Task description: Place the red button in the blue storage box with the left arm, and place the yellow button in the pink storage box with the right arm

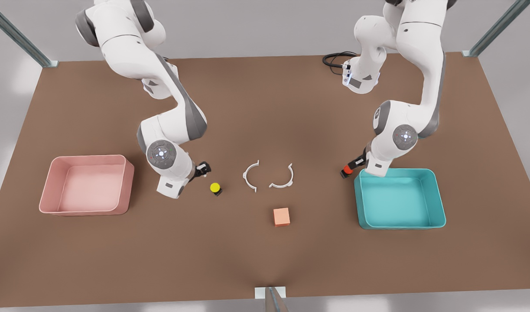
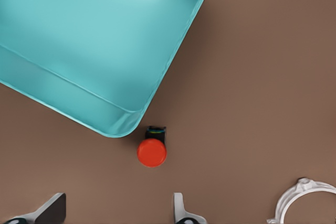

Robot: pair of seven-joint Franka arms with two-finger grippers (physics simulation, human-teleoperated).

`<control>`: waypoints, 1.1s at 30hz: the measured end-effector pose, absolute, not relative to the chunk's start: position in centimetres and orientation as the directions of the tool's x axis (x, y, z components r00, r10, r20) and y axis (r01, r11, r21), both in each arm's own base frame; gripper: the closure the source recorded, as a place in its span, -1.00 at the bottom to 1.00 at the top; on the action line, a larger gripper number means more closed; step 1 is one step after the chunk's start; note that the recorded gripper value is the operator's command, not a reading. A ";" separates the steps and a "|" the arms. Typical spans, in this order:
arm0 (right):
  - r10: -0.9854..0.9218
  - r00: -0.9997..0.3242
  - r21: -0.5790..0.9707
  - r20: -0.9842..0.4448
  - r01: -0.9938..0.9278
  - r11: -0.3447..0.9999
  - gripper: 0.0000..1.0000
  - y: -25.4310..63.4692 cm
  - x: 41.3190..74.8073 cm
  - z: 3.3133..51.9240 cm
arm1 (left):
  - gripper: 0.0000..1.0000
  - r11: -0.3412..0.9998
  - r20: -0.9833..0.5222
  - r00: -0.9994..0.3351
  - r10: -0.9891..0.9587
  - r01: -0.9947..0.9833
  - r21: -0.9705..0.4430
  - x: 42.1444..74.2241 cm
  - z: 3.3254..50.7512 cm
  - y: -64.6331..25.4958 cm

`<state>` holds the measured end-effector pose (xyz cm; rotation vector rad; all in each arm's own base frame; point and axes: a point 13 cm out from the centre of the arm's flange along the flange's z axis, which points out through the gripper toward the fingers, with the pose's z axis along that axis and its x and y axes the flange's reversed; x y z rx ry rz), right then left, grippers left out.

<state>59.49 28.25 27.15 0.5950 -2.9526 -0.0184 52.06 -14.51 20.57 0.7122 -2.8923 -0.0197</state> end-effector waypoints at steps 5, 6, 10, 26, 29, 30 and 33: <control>-0.364 -0.918 0.040 0.158 -0.362 0.931 -1.00 30.7 58.5 18.0 | -1.00 0.812 0.105 -0.805 -0.584 -0.582 0.046 51.5 16.2 -16.4; -0.345 -0.924 0.037 0.166 -0.344 0.938 -1.00 29.9 58.2 16.1 | -1.00 0.793 0.104 -0.786 -0.609 -0.607 0.054 51.1 14.9 -16.2; -0.295 -0.945 0.034 0.143 -0.294 0.955 -1.00 28.5 57.9 12.0 | -1.00 0.720 0.094 -0.714 -0.694 -0.690 0.073 49.7 12.0 -15.5; -0.240 -0.971 0.072 -0.001 -0.240 0.968 -1.00 31.0 58.1 7.7 | -1.00 0.523 0.051 -0.521 -0.852 -0.849 0.075 50.5 7.6 -15.1; -0.237 -0.971 0.074 0.001 -0.237 0.969 -1.00 31.4 57.7 6.5 | -0.92 0.500 0.046 -0.498 -0.866 -0.863 0.076 50.5 6.8 -15.0; -0.236 -0.972 0.075 -0.001 -0.235 0.969 -1.00 31.5 57.7 6.3 | -0.87 0.493 0.044 -0.491 -0.870 -0.867 0.075 50.6 6.6 -15.0; -0.231 -0.973 0.077 -0.002 -0.231 0.970 -1.00 31.5 57.2 5.7 | -0.39 0.476 0.039 -0.474 -0.880 -0.877 0.067 50.8 6.5 -15.1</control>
